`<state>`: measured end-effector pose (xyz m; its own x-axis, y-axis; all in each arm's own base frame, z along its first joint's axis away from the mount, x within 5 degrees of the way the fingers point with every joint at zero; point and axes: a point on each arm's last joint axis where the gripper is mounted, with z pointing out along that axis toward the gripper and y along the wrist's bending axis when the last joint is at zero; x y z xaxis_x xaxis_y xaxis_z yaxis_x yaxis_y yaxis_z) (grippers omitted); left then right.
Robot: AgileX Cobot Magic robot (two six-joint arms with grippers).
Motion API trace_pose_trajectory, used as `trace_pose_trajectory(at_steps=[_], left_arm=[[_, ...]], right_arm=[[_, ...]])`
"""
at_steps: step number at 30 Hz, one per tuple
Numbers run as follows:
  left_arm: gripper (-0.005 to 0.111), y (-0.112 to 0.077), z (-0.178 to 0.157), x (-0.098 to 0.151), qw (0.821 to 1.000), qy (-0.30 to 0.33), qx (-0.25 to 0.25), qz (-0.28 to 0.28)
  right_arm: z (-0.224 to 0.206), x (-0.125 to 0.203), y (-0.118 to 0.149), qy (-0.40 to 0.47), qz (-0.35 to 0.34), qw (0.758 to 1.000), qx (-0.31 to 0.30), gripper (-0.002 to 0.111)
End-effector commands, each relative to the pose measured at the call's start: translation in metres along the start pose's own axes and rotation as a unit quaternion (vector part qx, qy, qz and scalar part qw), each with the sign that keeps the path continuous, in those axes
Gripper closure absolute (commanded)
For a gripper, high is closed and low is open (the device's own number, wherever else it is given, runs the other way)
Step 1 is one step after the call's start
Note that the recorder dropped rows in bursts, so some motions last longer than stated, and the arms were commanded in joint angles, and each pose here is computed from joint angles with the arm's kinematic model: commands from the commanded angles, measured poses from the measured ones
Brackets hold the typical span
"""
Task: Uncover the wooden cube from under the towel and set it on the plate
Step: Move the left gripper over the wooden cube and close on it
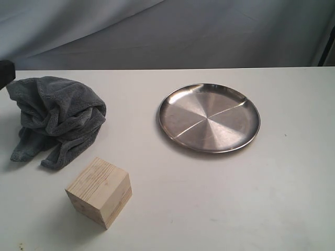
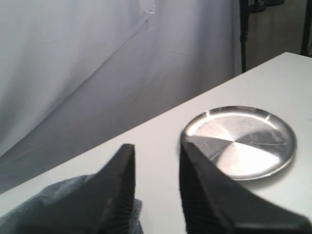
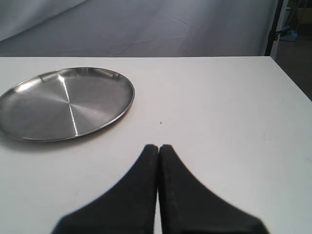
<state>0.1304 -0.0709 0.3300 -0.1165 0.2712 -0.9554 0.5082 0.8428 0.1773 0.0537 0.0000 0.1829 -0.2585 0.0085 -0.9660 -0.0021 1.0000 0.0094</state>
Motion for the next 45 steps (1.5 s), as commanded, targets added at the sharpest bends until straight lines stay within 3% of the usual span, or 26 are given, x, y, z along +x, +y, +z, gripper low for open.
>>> trace_pose_trajectory(at_steps=[1,8,14,20,33,38,43,45], left_arm=[[0.104,-0.010,-0.016,0.015,0.999,0.014,0.029,-0.016],[0.106,-0.016,-0.020,0.033,0.997,0.031,0.049,-0.056],[0.106,-0.021,-0.013,0.044,0.990,0.102,0.068,-0.067],[0.106,-0.029,0.016,0.060,0.972,0.189,0.088,-0.109],[0.103,-0.033,0.075,0.068,0.949,0.282,0.092,-0.102],[0.079,-0.034,0.087,0.069,0.947,0.294,0.099,-0.082],[0.018,-0.034,0.091,0.072,0.946,0.297,0.096,-0.083],[0.002,-0.034,0.094,0.074,0.944,0.303,0.095,-0.086]], right_arm=[[0.000,0.001,0.000,-0.003,-0.002,1.000,-0.002,0.108],[0.000,0.001,0.000,-0.003,-0.002,1.000,-0.002,0.108],[0.000,0.001,0.000,-0.003,-0.002,1.000,-0.002,0.108],[0.000,0.001,0.000,-0.003,-0.002,1.000,-0.002,0.108],[0.000,0.001,0.000,-0.003,-0.002,1.000,-0.002,0.108],[0.000,0.001,0.000,-0.003,-0.002,1.000,-0.002,0.108],[0.000,0.001,0.000,-0.003,-0.002,1.000,-0.002,0.108],[0.000,0.001,0.000,-0.003,-0.002,1.000,-0.002,0.108]])
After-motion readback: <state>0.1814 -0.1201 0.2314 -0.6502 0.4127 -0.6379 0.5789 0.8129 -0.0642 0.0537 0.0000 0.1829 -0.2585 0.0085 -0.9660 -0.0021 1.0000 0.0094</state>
